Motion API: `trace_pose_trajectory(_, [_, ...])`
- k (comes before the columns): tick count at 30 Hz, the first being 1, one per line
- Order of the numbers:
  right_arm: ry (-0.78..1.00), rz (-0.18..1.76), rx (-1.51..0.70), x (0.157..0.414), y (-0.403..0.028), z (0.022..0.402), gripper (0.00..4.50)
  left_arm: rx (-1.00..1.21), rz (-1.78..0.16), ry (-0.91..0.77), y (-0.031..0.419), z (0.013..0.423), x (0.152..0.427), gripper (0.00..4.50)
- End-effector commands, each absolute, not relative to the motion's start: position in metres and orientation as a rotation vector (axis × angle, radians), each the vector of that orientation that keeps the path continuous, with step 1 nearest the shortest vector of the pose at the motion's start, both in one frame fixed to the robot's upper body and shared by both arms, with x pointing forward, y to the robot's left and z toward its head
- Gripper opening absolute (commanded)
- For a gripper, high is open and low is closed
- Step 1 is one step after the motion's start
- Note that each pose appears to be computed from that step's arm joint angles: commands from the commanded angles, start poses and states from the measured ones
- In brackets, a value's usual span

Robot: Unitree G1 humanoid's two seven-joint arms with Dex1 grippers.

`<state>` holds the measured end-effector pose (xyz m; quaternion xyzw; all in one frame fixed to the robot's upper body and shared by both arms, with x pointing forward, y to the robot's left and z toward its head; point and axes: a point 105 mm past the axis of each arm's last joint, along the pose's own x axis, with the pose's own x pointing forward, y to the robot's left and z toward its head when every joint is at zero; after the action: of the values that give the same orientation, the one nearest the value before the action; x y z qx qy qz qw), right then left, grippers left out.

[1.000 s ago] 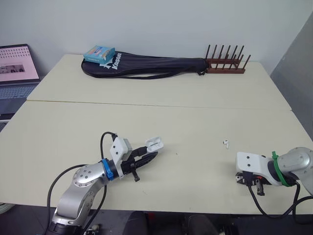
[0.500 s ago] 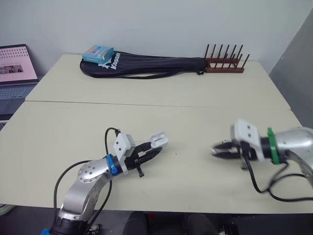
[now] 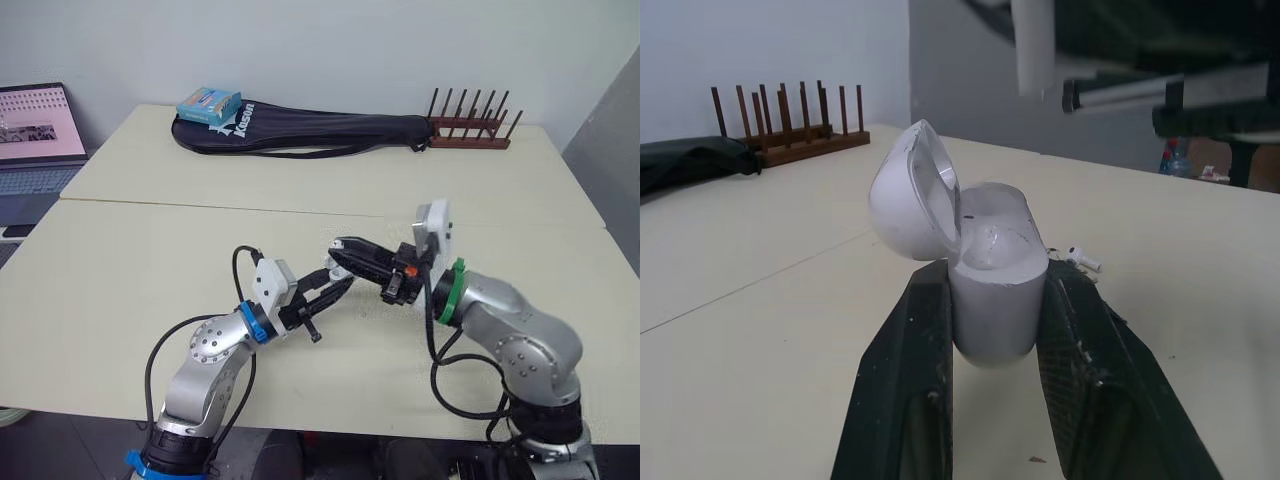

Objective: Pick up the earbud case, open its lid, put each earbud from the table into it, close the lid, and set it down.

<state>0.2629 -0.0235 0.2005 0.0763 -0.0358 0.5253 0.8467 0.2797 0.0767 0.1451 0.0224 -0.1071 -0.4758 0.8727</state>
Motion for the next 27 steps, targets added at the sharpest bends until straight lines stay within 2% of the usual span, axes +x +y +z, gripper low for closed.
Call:
trace_pose_trajectory(1, [-0.169,1.063,0.168,0.262,-0.021,0.211,0.41,0.057,-0.987,-0.290,0.076,0.160,0.281,0.77])
trace_pose_trajectory(14, [-0.174,0.934,0.185,0.274,-0.024,0.190,0.41,0.058,-0.987,-0.292,0.080,0.164,0.283,0.77])
trace_pose_trajectory(27, [-0.175,0.928,0.147,0.273,-0.013,0.175,0.41,0.054,-0.989,-0.297,0.078,0.167,0.283,0.77])
